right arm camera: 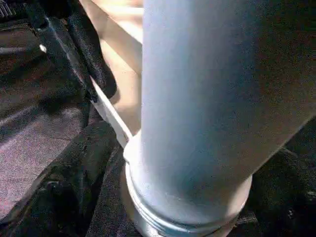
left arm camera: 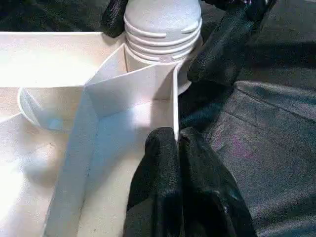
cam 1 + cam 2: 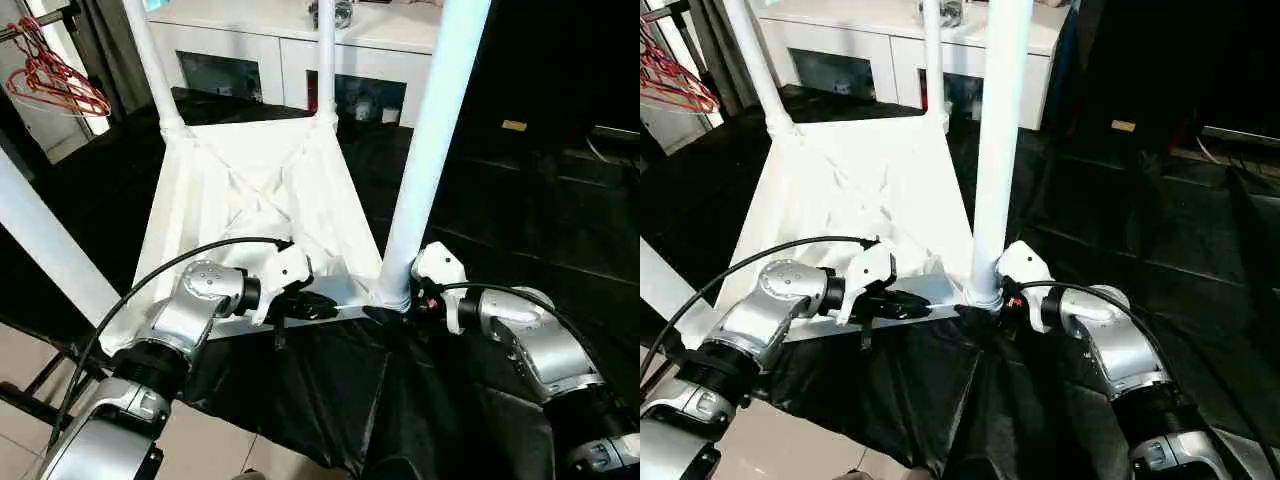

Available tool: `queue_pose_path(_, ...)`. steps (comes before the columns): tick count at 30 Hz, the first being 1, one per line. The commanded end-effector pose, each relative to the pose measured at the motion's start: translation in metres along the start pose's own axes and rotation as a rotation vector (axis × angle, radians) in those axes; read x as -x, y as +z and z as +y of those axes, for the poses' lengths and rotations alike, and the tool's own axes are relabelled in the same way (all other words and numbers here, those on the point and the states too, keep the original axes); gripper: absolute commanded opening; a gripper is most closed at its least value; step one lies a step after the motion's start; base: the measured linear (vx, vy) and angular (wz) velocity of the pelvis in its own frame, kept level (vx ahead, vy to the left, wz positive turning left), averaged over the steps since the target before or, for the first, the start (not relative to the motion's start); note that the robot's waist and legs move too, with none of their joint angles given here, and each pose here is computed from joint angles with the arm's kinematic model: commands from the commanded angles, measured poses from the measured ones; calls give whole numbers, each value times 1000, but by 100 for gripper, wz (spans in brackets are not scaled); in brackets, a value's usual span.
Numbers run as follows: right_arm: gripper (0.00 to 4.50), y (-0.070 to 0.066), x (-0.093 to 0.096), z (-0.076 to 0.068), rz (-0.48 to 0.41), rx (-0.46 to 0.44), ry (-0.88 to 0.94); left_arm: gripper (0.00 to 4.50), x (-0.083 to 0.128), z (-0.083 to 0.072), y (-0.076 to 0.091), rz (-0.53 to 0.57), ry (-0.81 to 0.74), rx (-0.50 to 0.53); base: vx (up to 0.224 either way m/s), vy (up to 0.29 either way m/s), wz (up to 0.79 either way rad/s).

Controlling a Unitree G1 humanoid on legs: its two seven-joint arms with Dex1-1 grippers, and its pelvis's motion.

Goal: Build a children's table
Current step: Rotate leg to tighten

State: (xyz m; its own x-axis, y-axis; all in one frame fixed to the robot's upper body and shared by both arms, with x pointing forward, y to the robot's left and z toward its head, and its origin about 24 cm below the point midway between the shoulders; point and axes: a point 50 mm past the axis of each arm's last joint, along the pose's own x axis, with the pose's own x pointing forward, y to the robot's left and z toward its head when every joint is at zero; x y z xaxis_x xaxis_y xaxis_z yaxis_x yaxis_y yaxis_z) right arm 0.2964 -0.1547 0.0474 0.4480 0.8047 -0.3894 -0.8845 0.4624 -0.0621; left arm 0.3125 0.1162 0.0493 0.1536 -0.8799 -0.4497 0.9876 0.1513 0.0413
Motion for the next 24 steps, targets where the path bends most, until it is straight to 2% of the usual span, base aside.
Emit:
queue_pose_path(1, 367, 1, 1, 2, -20, -18, 12, 0, 3, 0, 10, -35, -19, -44, 0, 0, 0)
queue_pose_path(4, 326, 1, 1, 2, -26, -18, 20, 0, 3, -2, 8, -32, -30, -38, 0, 0, 0)
queue_pose_path(6, 326, 2, 2, 3, -32, -21, 31, 0, 4, -3, 7, -30, -38, -34, 0, 0, 0)
queue_pose_path(7, 304, 2, 2, 3, -33, -21, 32, 0, 4, -3, 7, -30, -38, -34, 0, 0, 0)
queue_pose_path(9, 290, 2, 2, 4, -36, -23, 38, 0, 4, -3, 7, -28, -40, -32, 0, 0, 0)
queue_pose_path(18, 274, -1, 0, 9, -51, -49, 57, 0, 4, -4, 4, -15, -43, -10, 0, 0, 0)
queue_pose_path(21, 274, 0, -11, 13, -115, -127, -1, 0, -3, 1, 1, 11, 55, 21, 0, 0, 0)
queue_pose_path(24, 273, -7, -34, 11, -92, -193, -207, 0, -21, 13, 3, 25, 256, 53, 0, 0, 0)
